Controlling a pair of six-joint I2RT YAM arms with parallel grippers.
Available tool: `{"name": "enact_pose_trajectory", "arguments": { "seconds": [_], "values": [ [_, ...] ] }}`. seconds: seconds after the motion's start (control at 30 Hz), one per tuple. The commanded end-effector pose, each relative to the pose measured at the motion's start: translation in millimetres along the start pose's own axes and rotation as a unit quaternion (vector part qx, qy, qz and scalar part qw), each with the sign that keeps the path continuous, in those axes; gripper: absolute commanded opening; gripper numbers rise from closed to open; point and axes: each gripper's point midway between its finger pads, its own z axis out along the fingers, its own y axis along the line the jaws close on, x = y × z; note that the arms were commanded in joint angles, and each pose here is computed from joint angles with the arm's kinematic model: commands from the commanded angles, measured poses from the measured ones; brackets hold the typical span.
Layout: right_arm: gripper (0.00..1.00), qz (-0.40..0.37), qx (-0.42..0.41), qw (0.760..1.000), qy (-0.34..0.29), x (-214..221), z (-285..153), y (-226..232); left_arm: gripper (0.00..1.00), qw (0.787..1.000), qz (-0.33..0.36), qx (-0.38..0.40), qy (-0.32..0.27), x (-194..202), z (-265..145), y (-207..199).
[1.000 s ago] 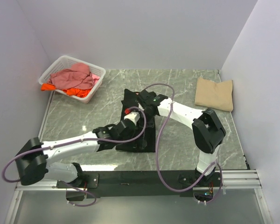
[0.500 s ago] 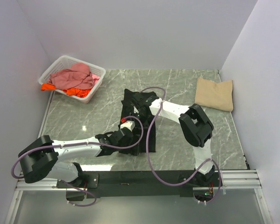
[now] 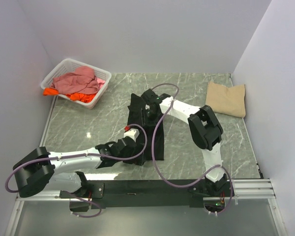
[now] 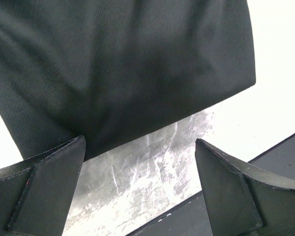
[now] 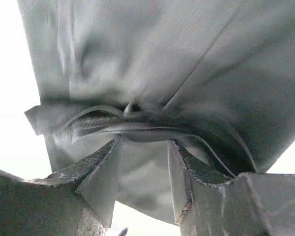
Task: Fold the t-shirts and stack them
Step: Fold the tshirt
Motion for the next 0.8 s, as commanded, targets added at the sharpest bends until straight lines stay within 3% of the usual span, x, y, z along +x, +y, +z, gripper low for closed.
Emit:
{"name": "enact_pose_trajectory", "arguments": {
  "seconds": [0.0,0.23,0.4,0.63,0.77],
  "values": [
    [0.49,0.017,0.013,0.998,-0.066,-51,-6,-15,0.99,1.0,-0.004,-0.01,0.015,9,-5,8],
    [0.49,0.04,-0.059,0.988,-0.14,-113,-46,-3,0.99,1.0,-0.004,-0.006,0.007,2,-8,3],
    [0.49,0.034,-0.065,0.982,-0.172,-120,-83,3,0.99,1.0,-0.001,-0.006,-0.011,-16,-14,-6],
    [0.5,0.041,-0.045,0.989,-0.135,-58,-98,-22,0.99,0.998,-0.006,-0.016,-0.062,-74,-40,-30],
    [0.5,0.053,-0.04,0.991,-0.113,-12,-95,-34,0.99,0.996,-0.034,-0.041,-0.066,-91,-44,-12]
  ]
}}
